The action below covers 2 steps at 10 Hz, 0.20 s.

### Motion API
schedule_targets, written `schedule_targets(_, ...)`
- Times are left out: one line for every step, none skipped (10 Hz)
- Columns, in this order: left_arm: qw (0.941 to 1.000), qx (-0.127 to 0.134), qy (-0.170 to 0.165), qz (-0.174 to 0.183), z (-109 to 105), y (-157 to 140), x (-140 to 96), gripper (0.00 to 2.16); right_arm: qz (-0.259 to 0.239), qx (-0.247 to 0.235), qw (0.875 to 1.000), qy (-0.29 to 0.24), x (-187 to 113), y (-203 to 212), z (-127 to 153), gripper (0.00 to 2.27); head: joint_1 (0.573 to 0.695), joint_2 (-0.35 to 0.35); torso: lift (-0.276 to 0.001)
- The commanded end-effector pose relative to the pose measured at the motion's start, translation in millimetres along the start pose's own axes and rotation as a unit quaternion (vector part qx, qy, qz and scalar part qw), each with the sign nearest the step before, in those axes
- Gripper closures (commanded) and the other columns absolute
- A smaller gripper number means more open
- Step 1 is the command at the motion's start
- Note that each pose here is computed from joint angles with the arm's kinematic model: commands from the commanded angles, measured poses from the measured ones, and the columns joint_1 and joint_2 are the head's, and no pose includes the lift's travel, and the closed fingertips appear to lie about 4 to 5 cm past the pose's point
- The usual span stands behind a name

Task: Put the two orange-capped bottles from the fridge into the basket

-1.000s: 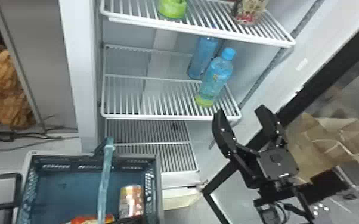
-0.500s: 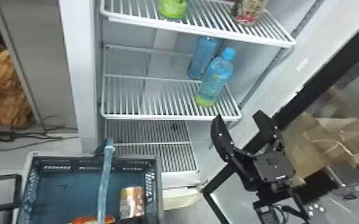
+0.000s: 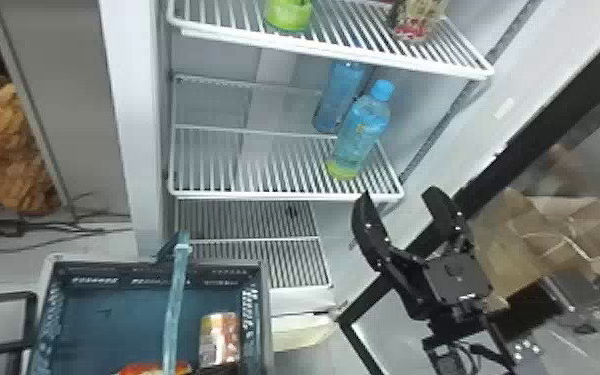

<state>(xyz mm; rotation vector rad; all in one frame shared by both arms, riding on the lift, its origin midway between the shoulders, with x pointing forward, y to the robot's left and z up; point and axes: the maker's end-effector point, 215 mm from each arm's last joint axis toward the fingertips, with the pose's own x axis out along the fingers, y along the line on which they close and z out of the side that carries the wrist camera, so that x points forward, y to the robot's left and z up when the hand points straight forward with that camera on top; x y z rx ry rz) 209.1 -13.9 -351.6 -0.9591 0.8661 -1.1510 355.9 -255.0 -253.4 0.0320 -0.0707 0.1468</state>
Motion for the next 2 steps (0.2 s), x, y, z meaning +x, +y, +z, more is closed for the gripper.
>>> schedule_targets(1.0,0.001,-0.001,0.0,1.2,-0.2,0.1,1.2,0.001,0.001,1.0,0.003,0.6,0.7,-1.6,0.1,0.695,-0.35,-0.235)
schedule_targets(1.0,0.001,0.001,0.0,0.3,0.0,-0.2,1.2,0.002,0.0,1.0,0.002,0.7,1.3,-0.2,0.1,0.695,-0.35,-0.235)
